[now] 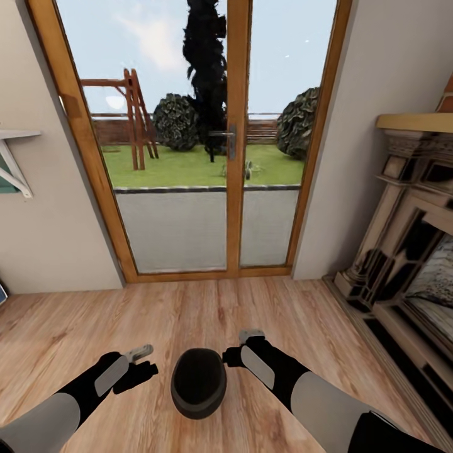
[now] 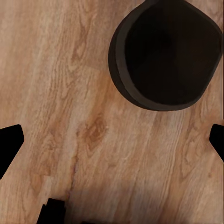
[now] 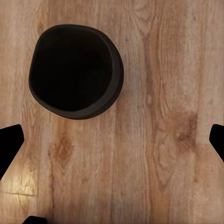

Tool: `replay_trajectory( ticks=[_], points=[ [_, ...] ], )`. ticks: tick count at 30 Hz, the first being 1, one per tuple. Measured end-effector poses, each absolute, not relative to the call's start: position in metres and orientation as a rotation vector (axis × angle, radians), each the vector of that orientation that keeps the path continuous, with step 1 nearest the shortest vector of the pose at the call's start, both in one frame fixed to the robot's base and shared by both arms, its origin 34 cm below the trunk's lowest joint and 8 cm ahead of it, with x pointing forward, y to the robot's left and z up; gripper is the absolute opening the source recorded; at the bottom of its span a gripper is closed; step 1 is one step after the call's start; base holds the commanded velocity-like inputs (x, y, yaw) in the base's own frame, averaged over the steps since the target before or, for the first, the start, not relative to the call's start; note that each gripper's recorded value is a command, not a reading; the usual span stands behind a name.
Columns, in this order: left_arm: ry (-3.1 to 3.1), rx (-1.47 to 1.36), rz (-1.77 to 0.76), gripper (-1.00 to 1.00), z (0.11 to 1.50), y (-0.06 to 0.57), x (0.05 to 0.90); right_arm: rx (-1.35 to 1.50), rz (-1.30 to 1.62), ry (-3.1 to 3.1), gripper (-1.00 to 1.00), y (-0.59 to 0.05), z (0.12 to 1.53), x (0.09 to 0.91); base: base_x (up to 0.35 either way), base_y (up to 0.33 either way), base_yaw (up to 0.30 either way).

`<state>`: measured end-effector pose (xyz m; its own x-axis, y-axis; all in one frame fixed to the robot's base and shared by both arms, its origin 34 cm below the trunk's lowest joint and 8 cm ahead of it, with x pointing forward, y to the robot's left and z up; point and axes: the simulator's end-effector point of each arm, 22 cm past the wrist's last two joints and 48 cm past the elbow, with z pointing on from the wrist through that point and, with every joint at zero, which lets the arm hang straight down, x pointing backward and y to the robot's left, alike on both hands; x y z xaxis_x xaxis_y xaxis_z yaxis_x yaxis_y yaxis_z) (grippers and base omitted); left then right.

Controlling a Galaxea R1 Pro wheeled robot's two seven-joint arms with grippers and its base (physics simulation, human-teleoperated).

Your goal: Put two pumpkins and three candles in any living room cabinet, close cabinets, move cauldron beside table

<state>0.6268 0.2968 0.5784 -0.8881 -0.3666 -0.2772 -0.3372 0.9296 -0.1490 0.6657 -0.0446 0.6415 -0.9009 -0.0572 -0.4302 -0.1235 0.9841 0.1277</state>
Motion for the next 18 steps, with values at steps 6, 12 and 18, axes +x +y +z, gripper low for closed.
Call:
replay_trajectory(
  ticks=[6,12,18],
  points=[
    [2.775,-0.508,-0.156,1.00,0.5823,0.2915,0.6312,-0.130,0.212,2.691,1.00,-0.0442,0.6420,0.6656,0.188,0.081,0.000],
    [2.775,-0.505,-0.157,1.00,0.5823,0.2911,0.6314,-0.130,0.213,2.691,1.00,-0.0437,0.6420,0.6656,0.116,0.014,0.000],
    [2.775,-0.505,-0.158,1.00,0.5822,0.2903,0.6313,-0.129,0.214,2.691,1.00,-0.0435,0.6420,0.6655,0.205,0.002,0.000]
  ],
)
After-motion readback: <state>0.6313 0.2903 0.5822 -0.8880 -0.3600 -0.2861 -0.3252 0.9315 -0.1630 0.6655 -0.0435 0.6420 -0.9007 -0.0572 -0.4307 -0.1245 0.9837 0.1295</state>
